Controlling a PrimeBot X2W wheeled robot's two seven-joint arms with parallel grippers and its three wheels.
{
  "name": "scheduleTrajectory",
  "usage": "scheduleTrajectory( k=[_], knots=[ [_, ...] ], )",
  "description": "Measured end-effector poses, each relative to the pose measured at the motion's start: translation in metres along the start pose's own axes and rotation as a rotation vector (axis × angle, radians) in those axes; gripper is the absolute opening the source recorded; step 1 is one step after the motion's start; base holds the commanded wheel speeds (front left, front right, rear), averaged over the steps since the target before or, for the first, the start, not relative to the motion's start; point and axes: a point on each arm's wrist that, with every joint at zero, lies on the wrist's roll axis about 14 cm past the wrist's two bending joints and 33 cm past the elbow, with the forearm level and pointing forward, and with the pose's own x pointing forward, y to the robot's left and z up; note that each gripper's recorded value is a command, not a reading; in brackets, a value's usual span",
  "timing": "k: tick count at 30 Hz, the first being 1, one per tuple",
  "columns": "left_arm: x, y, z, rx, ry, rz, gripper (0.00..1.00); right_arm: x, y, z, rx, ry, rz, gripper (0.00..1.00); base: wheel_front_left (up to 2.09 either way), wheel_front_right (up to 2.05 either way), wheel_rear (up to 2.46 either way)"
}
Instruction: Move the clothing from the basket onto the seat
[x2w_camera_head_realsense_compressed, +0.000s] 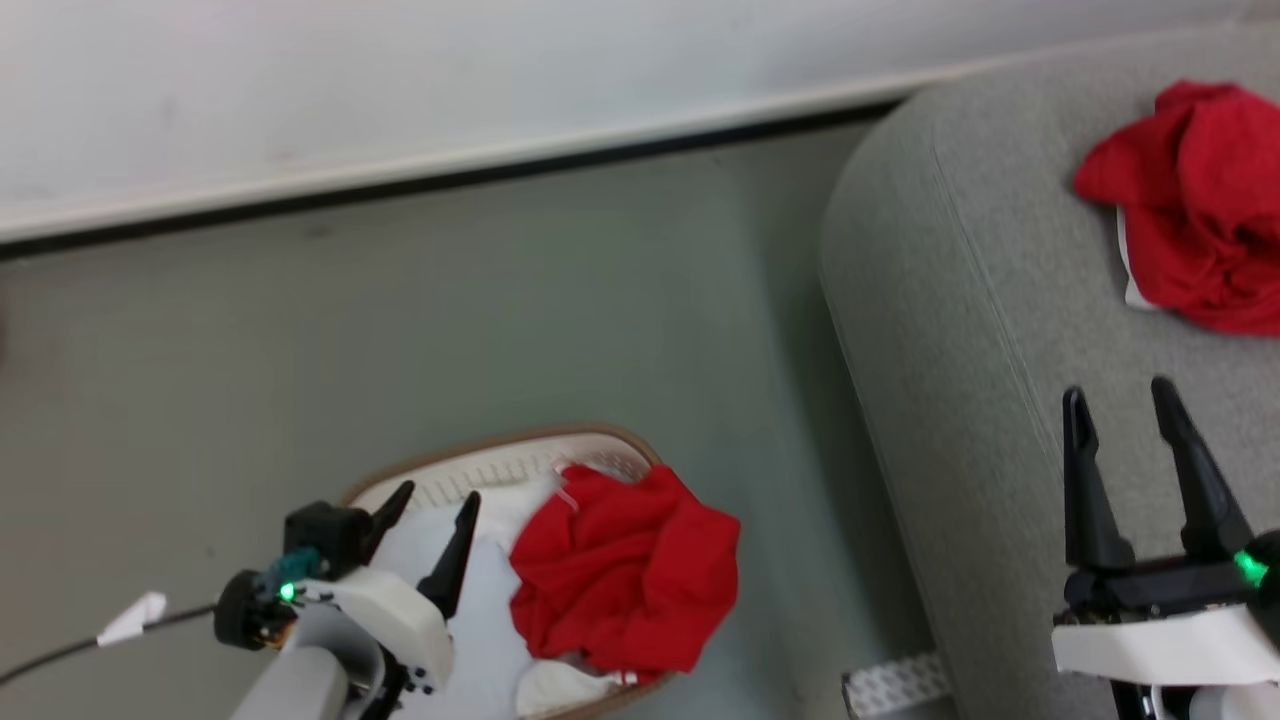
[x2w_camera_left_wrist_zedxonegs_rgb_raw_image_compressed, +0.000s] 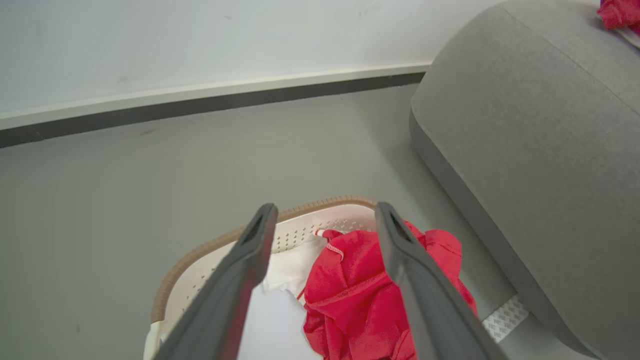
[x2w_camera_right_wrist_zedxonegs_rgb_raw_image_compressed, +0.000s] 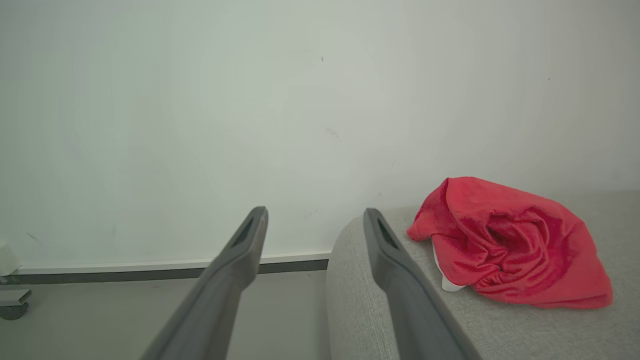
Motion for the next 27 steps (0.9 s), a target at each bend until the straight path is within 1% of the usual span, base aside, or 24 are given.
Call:
scheduleTrajectory(
  k=[2,8,12,16,19,21,24,25,27],
  knots=[
    [0.013,0.002,-0.023,-0.003,0.084,-0.019,1.00,0.007,-0.005,-0.001,-0.001,-0.005,-0.020,1.00,0.00,0.00,0.00],
    [0.050,0.007,-0.082,0.057,0.296,-0.088,1.00,0.025,-0.020,-0.012,-0.029,0.002,-0.066,1.00,0.00,0.00,0.00],
    [0.063,0.002,-0.131,0.070,0.468,-0.141,1.00,0.035,-0.032,-0.018,-0.017,0.000,-0.097,1.00,0.00,0.00,0.00],
    [0.077,0.005,-0.169,0.081,0.593,-0.178,1.00,0.047,-0.041,-0.025,-0.016,-0.003,-0.113,1.00,0.00,0.00,0.00],
    [0.079,0.004,-0.201,0.095,0.691,-0.212,1.00,0.051,-0.047,-0.037,-0.020,0.019,-0.126,1.00,0.00,0.00,0.00],
    [0.081,0.005,-0.219,0.071,0.748,-0.214,1.00,0.052,-0.051,-0.044,-0.027,0.036,-0.135,1.00,0.00,0.00,0.00],
    [0.092,0.007,-0.234,0.040,0.782,-0.210,1.00,0.054,-0.056,-0.053,-0.032,0.055,-0.144,1.00,0.00,0.00,0.00],
    [0.096,0.005,-0.239,0.019,0.792,-0.207,1.00,0.054,-0.057,-0.056,-0.032,0.063,-0.147,1.00,0.00,0.00,0.00],
    [0.099,-0.001,-0.248,0.014,0.811,-0.228,1.00,0.054,-0.060,-0.061,-0.034,0.075,-0.152,1.00,0.00,0.00,0.00]
  ],
)
